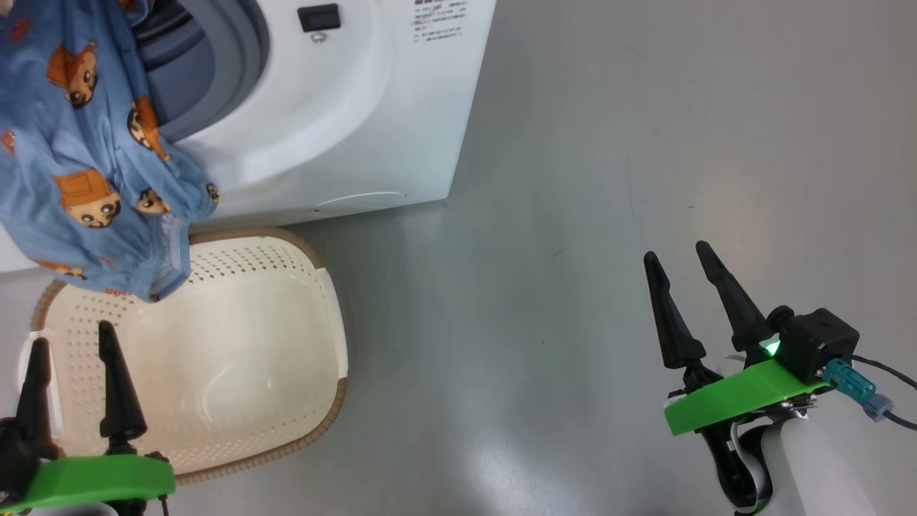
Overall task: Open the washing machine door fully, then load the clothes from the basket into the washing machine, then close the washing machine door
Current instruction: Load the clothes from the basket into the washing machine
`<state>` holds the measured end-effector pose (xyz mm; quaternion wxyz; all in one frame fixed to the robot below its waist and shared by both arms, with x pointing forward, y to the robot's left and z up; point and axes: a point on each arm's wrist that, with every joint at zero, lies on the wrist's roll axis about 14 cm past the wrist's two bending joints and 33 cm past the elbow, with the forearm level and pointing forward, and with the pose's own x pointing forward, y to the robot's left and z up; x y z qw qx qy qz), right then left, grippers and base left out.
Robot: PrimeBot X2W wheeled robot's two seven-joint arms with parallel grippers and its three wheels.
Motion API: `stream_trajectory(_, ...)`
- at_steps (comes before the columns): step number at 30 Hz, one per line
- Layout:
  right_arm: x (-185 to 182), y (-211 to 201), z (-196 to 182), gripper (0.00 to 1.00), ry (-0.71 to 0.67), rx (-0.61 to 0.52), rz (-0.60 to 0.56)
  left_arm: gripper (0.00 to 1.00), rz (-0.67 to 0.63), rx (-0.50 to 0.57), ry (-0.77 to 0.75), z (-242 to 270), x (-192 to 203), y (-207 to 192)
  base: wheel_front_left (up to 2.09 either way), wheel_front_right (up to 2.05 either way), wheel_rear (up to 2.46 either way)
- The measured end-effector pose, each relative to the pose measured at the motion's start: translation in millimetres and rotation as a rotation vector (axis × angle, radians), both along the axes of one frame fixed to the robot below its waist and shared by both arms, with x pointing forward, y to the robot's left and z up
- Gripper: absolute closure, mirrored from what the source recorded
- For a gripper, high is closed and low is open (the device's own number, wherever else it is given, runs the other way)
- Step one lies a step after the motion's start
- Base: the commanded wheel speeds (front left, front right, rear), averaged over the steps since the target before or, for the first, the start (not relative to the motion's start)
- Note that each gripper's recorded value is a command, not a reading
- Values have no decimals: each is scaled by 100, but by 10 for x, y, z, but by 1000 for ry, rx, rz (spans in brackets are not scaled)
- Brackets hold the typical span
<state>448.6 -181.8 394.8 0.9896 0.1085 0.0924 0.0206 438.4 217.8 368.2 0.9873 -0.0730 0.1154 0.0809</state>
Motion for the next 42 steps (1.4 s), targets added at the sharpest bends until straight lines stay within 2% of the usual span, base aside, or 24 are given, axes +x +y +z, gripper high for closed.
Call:
stream_trajectory(16, 1, -12, -37, 0, 9, -3, -2, 0, -13, -28, 30, -138, 59, -120, 0, 0, 0)
stream_trajectory(32, -3, -127, -274, 0, 64, -22, -26, 0, -16, -97, 163, -777, 345, -216, 0, 0, 0)
stream_trajectory(42, 45, -182, -482, 0, 100, -42, -31, 0, -5, -92, 219, -1114, 575, -131, 0, 0, 0)
